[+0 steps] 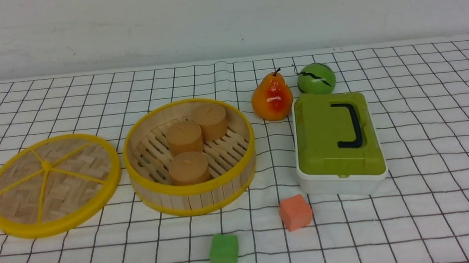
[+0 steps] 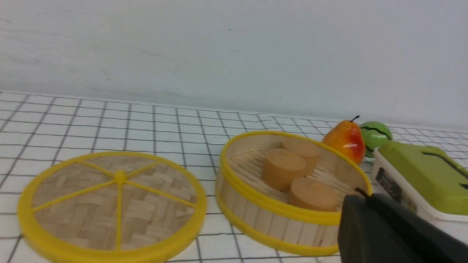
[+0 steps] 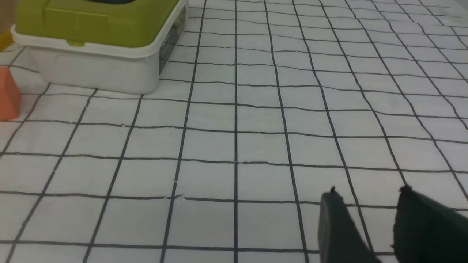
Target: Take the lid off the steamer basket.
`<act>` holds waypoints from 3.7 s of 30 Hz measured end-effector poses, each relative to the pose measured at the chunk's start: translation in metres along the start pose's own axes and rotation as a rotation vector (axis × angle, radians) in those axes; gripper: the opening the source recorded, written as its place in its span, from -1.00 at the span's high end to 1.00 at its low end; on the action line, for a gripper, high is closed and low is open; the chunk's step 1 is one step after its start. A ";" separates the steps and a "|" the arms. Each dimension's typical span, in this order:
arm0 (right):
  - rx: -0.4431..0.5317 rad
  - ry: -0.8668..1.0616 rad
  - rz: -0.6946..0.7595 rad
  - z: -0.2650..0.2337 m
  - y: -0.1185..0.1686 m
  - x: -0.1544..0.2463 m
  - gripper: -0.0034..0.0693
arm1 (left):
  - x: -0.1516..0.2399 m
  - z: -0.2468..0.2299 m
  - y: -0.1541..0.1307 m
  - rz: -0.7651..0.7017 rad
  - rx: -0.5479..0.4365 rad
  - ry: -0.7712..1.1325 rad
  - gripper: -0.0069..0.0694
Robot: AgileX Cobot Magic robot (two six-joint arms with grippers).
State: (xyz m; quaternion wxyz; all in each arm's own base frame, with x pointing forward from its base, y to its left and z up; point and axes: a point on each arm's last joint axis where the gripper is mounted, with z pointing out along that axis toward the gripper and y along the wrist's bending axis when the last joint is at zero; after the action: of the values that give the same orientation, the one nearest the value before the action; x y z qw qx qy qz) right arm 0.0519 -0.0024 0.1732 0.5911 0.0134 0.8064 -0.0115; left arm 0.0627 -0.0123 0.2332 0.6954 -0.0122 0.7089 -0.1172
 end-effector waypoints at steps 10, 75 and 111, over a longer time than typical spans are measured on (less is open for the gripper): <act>0.000 0.000 0.000 0.000 0.000 0.000 0.25 | 0.038 -0.007 0.013 0.039 -0.094 0.035 0.85; 0.000 0.000 0.000 0.000 0.000 0.000 0.25 | 0.061 -0.011 0.016 0.029 -0.101 0.289 0.79; 0.000 0.000 0.000 0.000 0.000 0.000 0.25 | 0.061 -0.011 0.016 0.029 -0.101 0.289 0.74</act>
State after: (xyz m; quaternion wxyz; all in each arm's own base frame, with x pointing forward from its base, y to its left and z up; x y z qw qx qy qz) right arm 0.0519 -0.0024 0.1732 0.5911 0.0134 0.8064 -0.0115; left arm 0.0524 -0.0064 0.1704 0.5864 -0.0198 0.8065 -0.0719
